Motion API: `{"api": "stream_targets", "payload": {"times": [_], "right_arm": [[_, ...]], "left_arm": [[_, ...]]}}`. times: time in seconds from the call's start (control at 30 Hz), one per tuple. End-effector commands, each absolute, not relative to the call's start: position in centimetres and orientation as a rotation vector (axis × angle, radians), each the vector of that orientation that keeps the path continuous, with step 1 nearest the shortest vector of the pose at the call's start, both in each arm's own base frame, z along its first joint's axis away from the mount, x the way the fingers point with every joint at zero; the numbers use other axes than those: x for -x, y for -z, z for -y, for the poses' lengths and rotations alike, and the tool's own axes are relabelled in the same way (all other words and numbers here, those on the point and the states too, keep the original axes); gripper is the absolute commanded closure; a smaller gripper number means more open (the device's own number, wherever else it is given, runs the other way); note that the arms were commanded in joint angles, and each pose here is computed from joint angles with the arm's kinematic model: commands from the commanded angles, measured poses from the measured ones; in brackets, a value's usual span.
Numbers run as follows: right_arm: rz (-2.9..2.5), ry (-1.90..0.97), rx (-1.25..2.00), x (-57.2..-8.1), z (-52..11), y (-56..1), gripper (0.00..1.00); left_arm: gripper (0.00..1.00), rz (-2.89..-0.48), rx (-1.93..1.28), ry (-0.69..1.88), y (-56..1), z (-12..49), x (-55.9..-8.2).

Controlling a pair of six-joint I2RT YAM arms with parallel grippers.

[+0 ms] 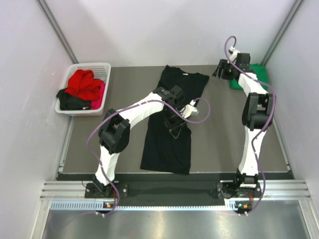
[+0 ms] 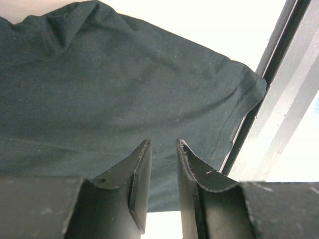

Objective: Fold and stack the t-shirts
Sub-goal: Fold the tshirt

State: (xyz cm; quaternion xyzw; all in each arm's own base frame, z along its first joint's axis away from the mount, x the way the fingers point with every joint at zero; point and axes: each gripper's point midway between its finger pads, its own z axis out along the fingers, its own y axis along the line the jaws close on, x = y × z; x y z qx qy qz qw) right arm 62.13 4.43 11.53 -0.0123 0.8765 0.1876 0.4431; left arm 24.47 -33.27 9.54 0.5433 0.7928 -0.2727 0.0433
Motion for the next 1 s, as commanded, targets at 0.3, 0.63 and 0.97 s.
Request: {"api": "stream_targets", "payload": {"times": [0.3, 0.63, 0.97], "right_arm": [[-2.303, -0.942, 0.02, -56.6, -11.3, -8.1, 0.44], [-2.377, -0.916, -0.021, -56.5, -13.1, -5.0, 0.45], [-2.364, -0.842, 0.045, -58.4, -15.4, -3.7, 1.0]], "left_arm": [[0.68, -2.402, -1.683, 0.822, -10.3, 32.8, -24.0], [0.68, -2.419, -1.686, 0.83, -10.2, 32.5, -23.5], [0.68, -2.449, -1.688, 0.854, -9.4, 32.3, -23.0]]}}
